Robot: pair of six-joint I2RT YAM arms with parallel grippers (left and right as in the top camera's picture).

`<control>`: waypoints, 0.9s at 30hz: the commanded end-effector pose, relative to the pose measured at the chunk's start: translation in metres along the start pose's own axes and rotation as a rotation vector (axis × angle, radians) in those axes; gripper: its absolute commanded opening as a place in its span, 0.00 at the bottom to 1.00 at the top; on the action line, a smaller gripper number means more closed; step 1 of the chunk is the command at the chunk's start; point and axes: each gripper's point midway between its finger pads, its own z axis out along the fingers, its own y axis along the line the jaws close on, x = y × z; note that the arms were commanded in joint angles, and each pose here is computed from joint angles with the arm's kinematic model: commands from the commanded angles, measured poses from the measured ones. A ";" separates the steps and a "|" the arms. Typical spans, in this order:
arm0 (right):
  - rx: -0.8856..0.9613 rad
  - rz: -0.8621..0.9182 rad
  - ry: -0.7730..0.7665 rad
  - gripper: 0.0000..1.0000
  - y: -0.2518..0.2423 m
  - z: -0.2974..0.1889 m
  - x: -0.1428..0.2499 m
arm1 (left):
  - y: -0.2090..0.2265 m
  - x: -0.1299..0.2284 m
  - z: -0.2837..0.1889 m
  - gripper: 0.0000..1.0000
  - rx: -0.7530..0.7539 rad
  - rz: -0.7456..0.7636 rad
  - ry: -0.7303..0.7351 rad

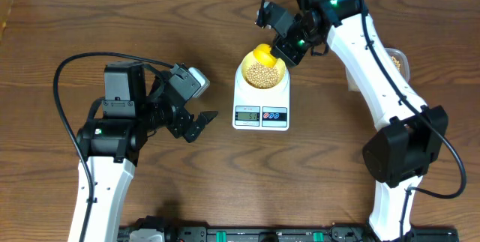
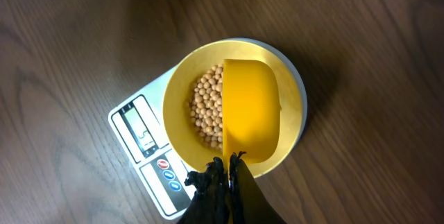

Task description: Scoop item into bowl and weigh 50g on scale

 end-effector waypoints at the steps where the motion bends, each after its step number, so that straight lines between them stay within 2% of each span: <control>1: -0.021 -0.020 0.026 0.01 0.004 0.018 0.002 | -0.001 0.000 0.001 0.98 0.011 0.001 -0.003; 11: 0.073 -0.042 0.098 0.01 -0.008 0.034 0.009 | -0.001 0.000 0.001 0.98 0.011 0.001 -0.003; 27: 0.067 -0.052 0.105 0.01 -0.004 0.040 0.009 | -0.001 0.000 0.001 0.97 0.011 0.001 -0.003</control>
